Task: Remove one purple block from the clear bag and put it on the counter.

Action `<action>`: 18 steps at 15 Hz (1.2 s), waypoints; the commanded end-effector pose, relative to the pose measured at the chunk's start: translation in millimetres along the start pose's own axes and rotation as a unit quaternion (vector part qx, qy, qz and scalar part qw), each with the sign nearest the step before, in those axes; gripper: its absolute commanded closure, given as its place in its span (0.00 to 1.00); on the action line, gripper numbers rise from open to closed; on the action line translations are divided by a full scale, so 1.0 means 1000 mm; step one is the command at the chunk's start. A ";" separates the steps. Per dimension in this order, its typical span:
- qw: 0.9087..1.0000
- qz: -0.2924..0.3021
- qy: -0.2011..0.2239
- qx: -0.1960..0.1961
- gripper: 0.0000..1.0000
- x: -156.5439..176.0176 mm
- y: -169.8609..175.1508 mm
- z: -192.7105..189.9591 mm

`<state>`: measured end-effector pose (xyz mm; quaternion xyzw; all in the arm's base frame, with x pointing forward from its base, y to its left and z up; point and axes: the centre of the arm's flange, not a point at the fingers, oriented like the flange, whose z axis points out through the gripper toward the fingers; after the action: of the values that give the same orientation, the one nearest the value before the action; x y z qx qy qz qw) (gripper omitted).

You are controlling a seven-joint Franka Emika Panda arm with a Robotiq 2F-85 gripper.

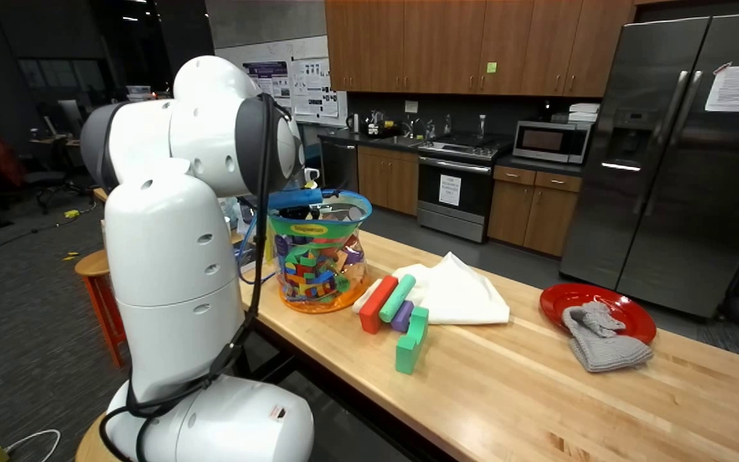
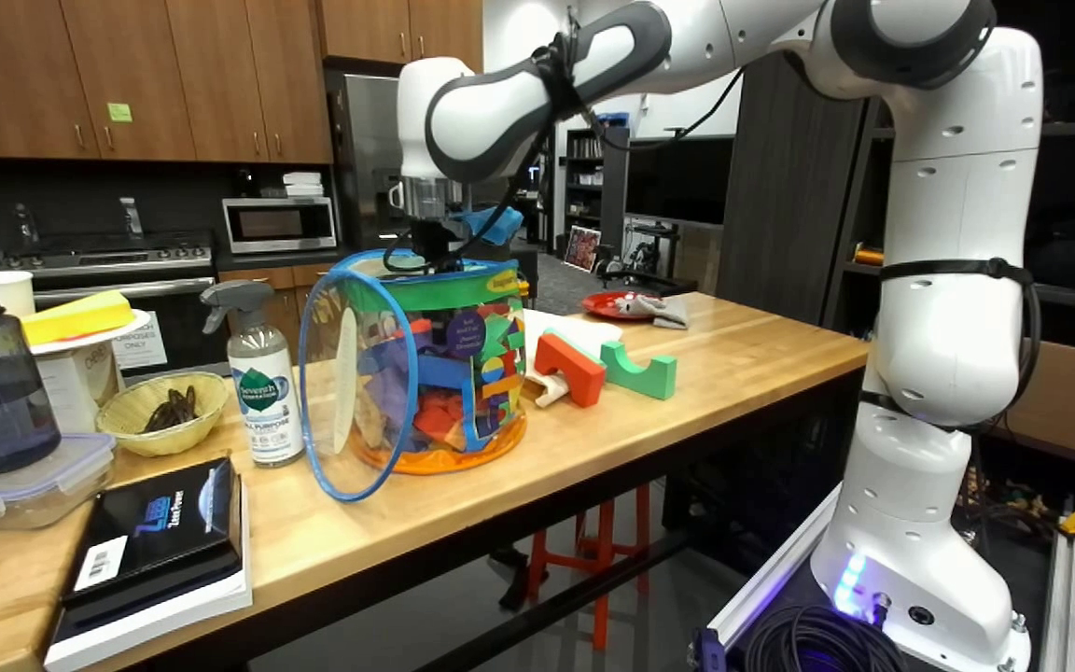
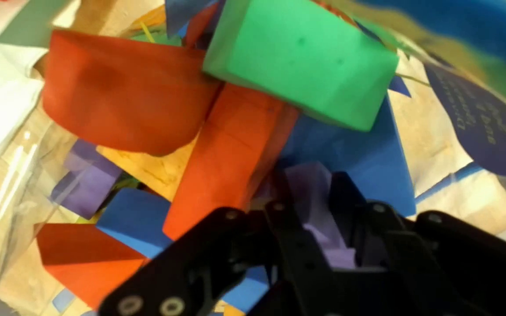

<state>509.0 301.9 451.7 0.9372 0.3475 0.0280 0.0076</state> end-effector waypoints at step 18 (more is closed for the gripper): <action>0.996 0.053 0.058 -0.037 0.99 -0.035 0.054 -0.071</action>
<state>519.5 255.4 500.0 0.9491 0.3060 0.0732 0.0145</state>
